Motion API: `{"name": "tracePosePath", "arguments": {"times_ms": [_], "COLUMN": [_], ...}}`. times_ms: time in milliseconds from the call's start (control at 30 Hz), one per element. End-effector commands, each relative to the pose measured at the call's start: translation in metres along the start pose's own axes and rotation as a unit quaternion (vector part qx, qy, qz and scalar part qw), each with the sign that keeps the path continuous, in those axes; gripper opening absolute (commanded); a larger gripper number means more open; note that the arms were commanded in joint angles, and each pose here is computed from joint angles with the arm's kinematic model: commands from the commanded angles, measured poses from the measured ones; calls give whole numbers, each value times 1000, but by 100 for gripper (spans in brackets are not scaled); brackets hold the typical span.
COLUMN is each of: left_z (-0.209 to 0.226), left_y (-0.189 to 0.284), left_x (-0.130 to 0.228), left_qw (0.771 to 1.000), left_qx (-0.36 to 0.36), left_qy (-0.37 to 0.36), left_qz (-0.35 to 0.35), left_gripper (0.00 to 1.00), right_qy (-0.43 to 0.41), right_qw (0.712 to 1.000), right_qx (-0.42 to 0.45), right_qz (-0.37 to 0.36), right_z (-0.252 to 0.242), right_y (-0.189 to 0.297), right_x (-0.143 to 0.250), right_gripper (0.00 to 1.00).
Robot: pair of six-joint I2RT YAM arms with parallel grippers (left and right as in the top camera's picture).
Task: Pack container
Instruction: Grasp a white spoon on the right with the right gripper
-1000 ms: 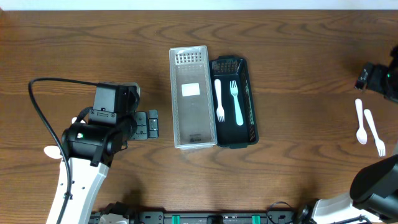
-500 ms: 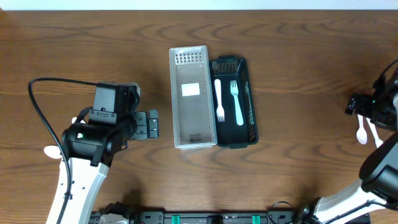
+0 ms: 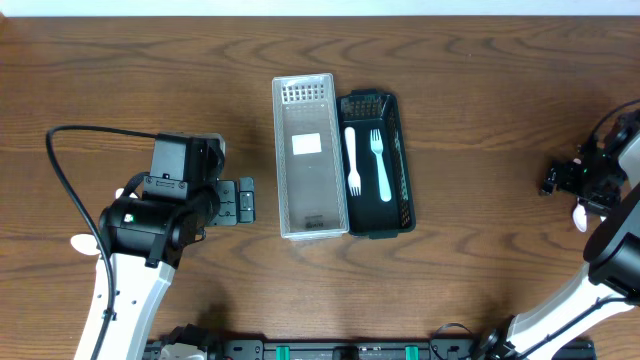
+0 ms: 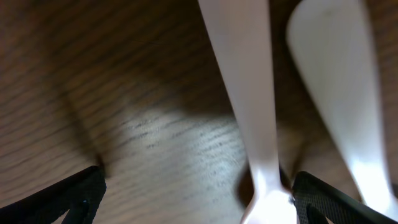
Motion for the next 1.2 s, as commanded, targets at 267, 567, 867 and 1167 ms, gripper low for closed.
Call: {"name": "tracePosePath", "arguments": {"times_ms": [267,567,867,1167], "left_z": [3,3,3,3], "left_y": [1,1,1,1], "left_x": [-2,-2,-2,-2], "left_qw": [1000,1000,1000,1000], "left_qx": [-9,-9,-9,-9], "left_qy": [1,1,1,1], "left_qz": [-1,-1,-1,-1], "left_gripper": [98,98,98,98], "right_qy": [2,3,3,3], "right_qw": [999,999,999,999], "right_qx": [-36,-40,-40,-40], "right_qz": [14,15,16,14], "right_z": [4,6,6,6], "right_y": [-9,-9,-9,-9], "right_x": [1,2,2,1], "right_gripper": [94,64,38,24]}}
Point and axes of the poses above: each gripper's point midway between its finger pads, its own y axis back along the fingers, its own z axis along the line the jaws close on, x = y × z, the point moved 7 cm from there along y, back along the fingers, and after that the axes turned 14 degrees about -y, right-handed, at the moved point
